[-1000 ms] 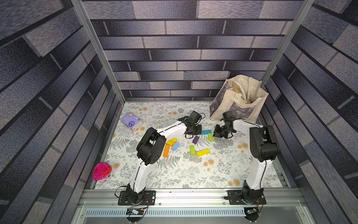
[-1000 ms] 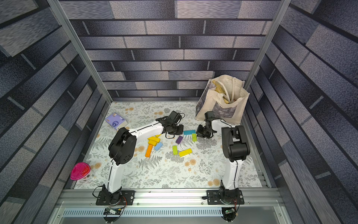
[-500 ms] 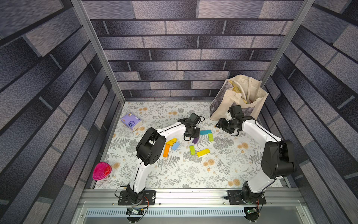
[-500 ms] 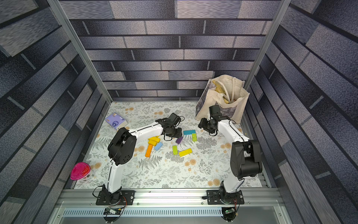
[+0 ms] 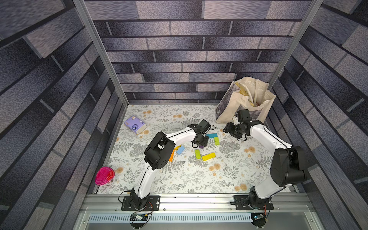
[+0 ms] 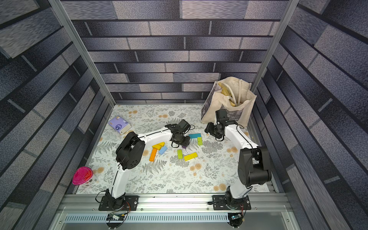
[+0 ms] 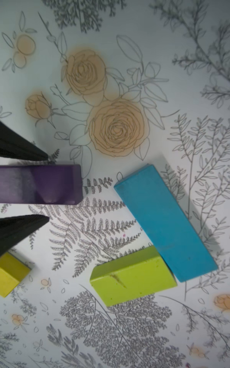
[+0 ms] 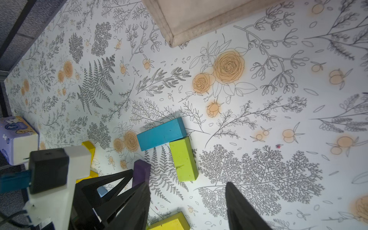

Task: Assemble the letter p with building blocks
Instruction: Pick up the building block from the center of the board, then assemble the building block at the center of the board.

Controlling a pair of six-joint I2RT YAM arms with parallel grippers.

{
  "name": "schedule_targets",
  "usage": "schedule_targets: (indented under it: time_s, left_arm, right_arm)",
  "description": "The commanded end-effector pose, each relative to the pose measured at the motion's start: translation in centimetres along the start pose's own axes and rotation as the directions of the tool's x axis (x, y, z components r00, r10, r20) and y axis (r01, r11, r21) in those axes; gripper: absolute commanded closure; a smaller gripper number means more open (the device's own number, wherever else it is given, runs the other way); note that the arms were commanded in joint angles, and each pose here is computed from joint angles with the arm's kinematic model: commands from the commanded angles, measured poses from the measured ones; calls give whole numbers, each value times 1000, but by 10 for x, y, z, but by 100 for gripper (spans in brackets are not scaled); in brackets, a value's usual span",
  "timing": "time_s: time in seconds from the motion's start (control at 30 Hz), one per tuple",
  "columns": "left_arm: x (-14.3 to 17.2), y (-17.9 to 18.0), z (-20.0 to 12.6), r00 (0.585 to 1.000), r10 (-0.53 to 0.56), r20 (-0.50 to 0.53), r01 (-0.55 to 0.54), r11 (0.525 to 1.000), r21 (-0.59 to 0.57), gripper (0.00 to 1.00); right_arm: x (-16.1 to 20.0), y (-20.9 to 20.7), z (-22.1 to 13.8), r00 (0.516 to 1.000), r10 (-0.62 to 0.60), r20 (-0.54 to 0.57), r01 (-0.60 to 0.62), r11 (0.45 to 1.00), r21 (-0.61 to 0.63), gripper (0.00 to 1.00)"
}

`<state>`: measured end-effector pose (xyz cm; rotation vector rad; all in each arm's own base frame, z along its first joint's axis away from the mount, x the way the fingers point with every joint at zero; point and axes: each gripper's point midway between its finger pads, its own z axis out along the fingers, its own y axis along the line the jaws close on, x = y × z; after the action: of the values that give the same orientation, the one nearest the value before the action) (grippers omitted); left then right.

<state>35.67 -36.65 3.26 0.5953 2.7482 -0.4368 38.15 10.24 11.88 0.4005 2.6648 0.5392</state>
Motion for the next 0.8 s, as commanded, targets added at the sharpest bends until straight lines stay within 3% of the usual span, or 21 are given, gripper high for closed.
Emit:
schedule_targets:
  time_s: [0.0, 0.1, 0.33, 0.5, 0.77]
  left_arm:
    - [9, 12, 1, 998, -43, -50, 40, 998, -56, 54]
    - [12, 17, 3, 996, -70, -61, 64, 994, -83, 56]
    - [10, 5, -2, 996, -64, -66, 59, 996, -65, 91]
    - [-4, -4, -18, 991, -127, -48, 125, 991, -43, 100]
    - [-11, -18, -28, 959, -278, -63, 277, 961, -16, 100]
  right_arm:
    - [4, -6, -9, 1000, 7, 11, -7, 1000, 15, 38]
    - [6, -8, -9, 1000, -5, 8, 5, 1000, 23, 38]
    - [10, -9, -12, 1000, -19, 10, 19, 1000, 20, 39]
    - [13, -9, -13, 1000, -22, 14, 22, 1000, 12, 39]
    - [18, -9, -13, 999, -44, 11, 44, 999, -4, 39]
